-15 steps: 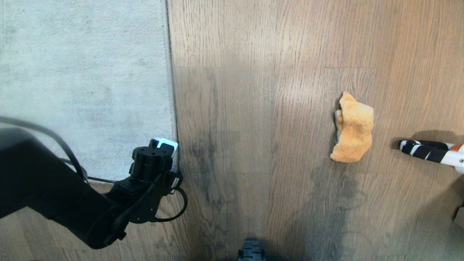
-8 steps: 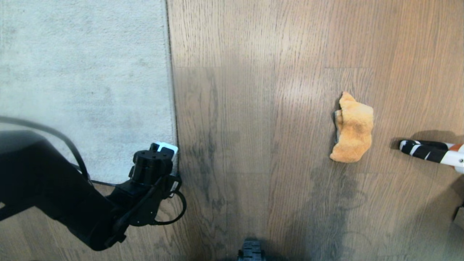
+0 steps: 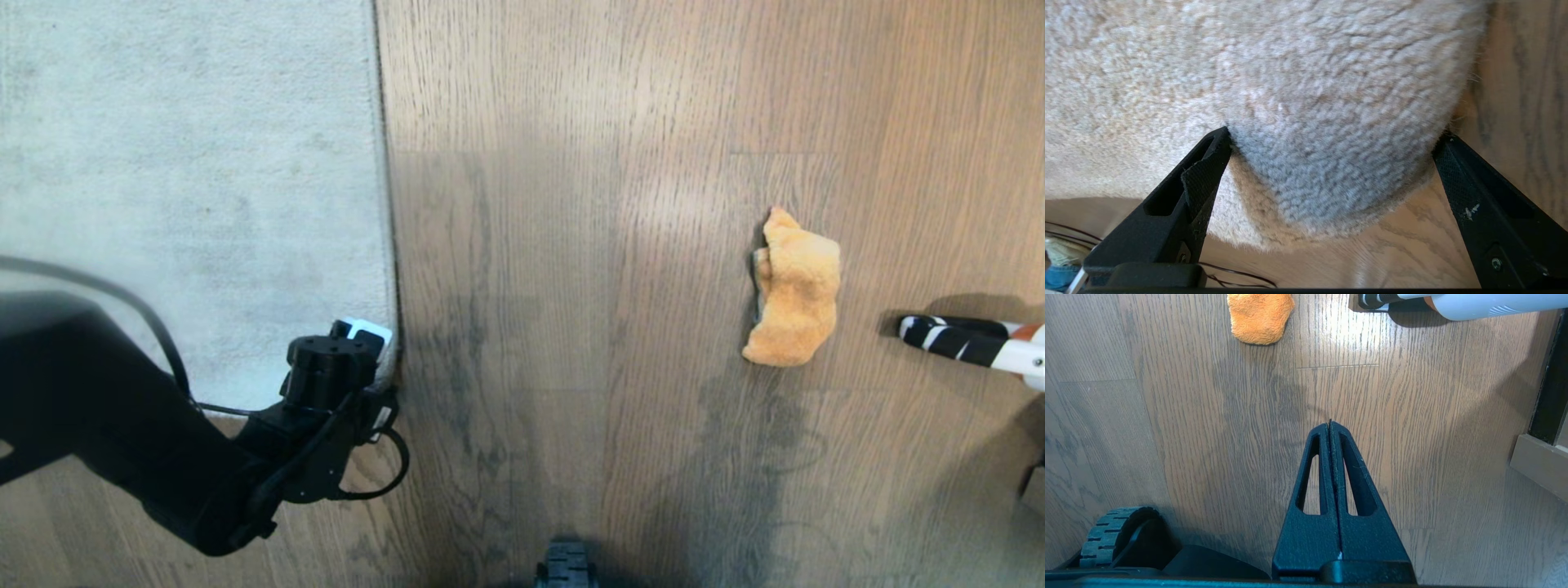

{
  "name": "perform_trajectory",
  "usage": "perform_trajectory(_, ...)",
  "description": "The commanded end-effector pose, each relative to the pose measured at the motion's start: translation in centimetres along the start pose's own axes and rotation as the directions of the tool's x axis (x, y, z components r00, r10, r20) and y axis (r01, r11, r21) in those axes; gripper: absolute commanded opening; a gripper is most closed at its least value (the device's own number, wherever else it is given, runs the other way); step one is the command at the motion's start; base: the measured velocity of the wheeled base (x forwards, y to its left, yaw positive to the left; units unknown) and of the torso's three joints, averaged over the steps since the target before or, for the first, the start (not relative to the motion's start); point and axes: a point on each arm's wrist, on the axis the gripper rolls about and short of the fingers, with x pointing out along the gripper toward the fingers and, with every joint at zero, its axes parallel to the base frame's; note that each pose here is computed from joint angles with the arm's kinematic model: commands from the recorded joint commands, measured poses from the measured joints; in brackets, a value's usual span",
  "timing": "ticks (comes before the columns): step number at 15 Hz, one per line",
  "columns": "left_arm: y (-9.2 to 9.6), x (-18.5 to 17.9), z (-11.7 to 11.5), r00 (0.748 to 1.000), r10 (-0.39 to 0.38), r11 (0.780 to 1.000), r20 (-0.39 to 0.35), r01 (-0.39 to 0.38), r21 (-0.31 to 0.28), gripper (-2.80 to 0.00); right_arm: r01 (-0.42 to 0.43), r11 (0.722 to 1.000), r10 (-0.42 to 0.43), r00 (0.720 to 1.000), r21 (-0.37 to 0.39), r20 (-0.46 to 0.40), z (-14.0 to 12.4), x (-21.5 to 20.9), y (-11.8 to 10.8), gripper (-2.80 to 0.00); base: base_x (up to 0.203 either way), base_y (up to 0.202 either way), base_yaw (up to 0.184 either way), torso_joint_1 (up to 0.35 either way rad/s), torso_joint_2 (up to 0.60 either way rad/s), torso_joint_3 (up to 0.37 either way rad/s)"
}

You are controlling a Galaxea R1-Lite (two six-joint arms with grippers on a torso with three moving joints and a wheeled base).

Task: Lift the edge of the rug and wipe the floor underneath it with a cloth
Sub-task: Lift up the carpet

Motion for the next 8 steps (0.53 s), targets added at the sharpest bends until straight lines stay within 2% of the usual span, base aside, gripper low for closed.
perform_trajectory(1, 0.9, 0.6, 0.2, 0.999, 0.042, 0.999, 0.02, -0.042, -0.009, 0.0, 0.0, 1.0, 0.0, 1.0, 0.0, 0.001, 0.0, 0.0, 0.0, -2.8, 0.0, 0.0, 0.0, 0.0, 0.0, 0.0)
perform_trajectory(8, 3.6, 1.0, 1.0, 0.991, 0.119, 0.993, 0.058, -0.119, -0.006, 0.0, 0.0, 1.0, 0.0, 1.0, 0.0, 0.001, 0.0, 0.0, 0.0, -2.8, 0.0, 0.0, 0.0, 0.0, 0.0, 0.0)
